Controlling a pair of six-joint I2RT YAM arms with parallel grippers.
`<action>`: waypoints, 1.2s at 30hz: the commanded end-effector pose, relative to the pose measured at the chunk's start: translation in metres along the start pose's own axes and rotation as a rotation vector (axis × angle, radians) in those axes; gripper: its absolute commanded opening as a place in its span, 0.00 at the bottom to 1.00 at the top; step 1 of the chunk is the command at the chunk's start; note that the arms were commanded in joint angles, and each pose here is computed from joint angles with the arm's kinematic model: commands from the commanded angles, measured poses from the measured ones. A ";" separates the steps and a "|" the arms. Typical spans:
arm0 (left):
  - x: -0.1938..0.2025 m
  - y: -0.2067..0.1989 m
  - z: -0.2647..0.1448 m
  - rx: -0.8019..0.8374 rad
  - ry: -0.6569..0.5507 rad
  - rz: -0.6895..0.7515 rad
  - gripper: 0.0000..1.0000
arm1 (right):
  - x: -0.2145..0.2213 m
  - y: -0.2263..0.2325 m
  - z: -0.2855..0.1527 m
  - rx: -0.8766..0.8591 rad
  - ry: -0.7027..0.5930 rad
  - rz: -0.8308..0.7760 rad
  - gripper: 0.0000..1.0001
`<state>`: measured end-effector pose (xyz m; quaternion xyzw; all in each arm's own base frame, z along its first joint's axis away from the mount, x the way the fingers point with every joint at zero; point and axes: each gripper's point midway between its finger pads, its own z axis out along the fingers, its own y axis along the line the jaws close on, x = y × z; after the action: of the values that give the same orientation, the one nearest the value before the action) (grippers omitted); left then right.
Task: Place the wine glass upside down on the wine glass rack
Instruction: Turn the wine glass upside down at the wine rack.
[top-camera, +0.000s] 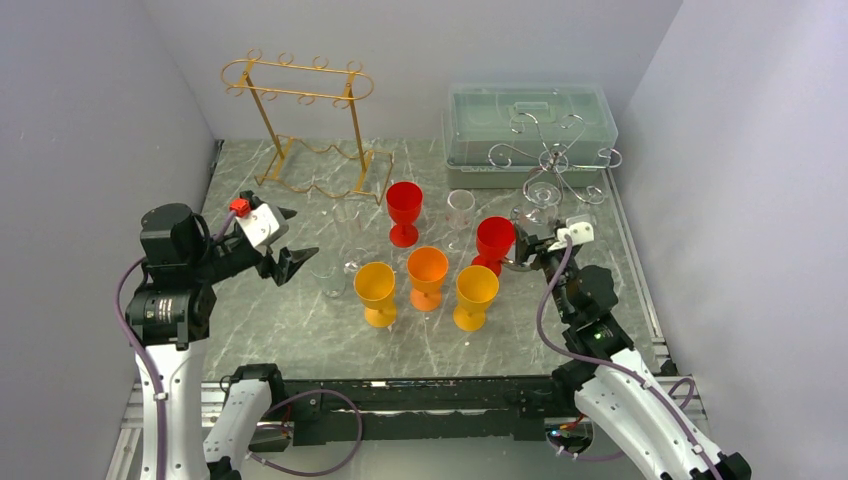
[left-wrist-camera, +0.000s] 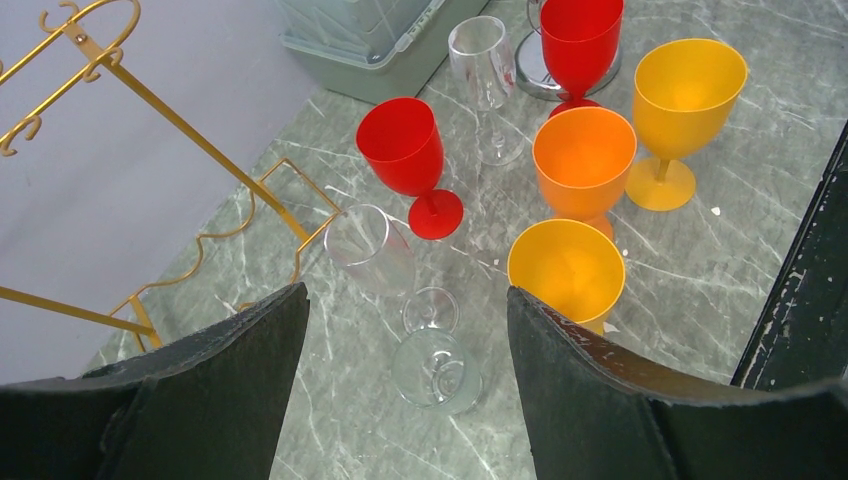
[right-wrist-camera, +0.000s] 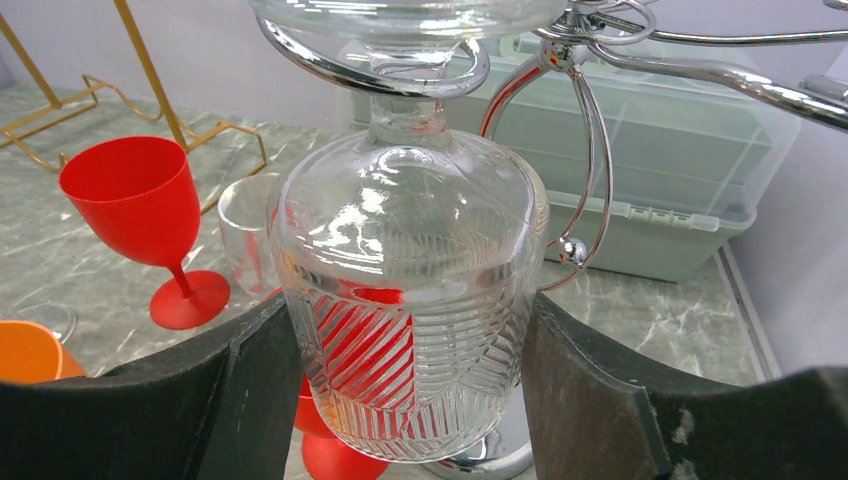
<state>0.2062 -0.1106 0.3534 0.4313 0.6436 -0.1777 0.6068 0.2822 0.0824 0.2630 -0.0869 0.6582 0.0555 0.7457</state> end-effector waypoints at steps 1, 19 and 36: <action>-0.002 0.001 -0.001 -0.010 -0.009 0.036 0.78 | -0.038 -0.007 -0.001 0.041 -0.149 0.103 0.00; -0.001 0.004 -0.001 -0.022 -0.004 0.043 0.80 | -0.015 -0.004 0.004 0.051 -0.058 0.159 0.31; -0.003 0.005 -0.003 -0.028 -0.004 0.041 0.84 | -0.032 -0.002 -0.005 0.012 0.003 0.117 0.65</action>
<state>0.2061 -0.1084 0.3514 0.4304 0.6455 -0.1688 0.6079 0.2803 0.0846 0.2605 -0.0448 0.6802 0.0927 0.7258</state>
